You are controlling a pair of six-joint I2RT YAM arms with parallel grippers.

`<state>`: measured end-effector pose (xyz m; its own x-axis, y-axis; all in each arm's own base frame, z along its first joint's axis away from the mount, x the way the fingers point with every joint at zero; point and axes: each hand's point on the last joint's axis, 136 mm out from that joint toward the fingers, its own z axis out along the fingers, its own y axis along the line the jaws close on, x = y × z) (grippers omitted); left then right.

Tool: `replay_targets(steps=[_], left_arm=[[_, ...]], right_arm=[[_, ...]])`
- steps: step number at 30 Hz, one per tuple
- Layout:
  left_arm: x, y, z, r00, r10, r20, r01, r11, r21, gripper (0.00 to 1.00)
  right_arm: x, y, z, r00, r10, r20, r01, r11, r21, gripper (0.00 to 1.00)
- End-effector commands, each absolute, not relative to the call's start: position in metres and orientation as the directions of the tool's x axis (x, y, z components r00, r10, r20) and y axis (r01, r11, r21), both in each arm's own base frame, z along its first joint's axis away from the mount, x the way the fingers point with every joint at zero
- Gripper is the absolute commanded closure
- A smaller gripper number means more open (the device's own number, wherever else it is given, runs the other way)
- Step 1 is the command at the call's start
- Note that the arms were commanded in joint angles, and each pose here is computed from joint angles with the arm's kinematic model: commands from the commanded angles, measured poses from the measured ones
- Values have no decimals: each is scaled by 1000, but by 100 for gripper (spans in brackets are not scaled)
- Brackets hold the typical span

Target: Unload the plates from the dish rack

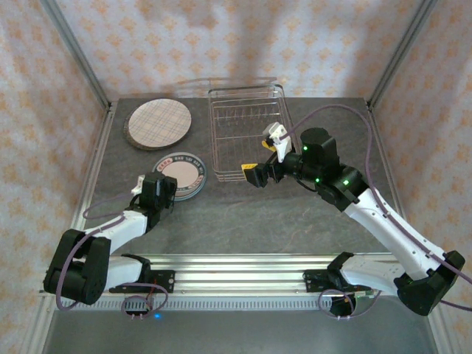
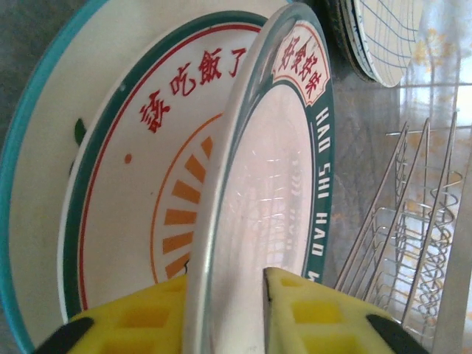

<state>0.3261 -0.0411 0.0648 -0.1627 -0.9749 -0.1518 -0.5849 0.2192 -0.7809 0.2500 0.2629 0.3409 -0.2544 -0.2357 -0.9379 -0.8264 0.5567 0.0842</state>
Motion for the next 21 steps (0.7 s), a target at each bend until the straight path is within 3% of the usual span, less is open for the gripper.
replay_targets(steps=[1,8,21], left_arm=[[325,-36,67,-149,-975,-166,-581,222,-783,70],[320,-35,64,-154,-973,-171,-598,230,-768,51],[312,-37,58,-182,-971,-156,-646,238,-726,45]], right_arm=[[247,265,359,-239,-207,-949,-832,547,90,1],[248,265,359,-241,-204,-949,-830,551,93,1],[249,264,360,-250,-197,-948,-822,560,101,1]])
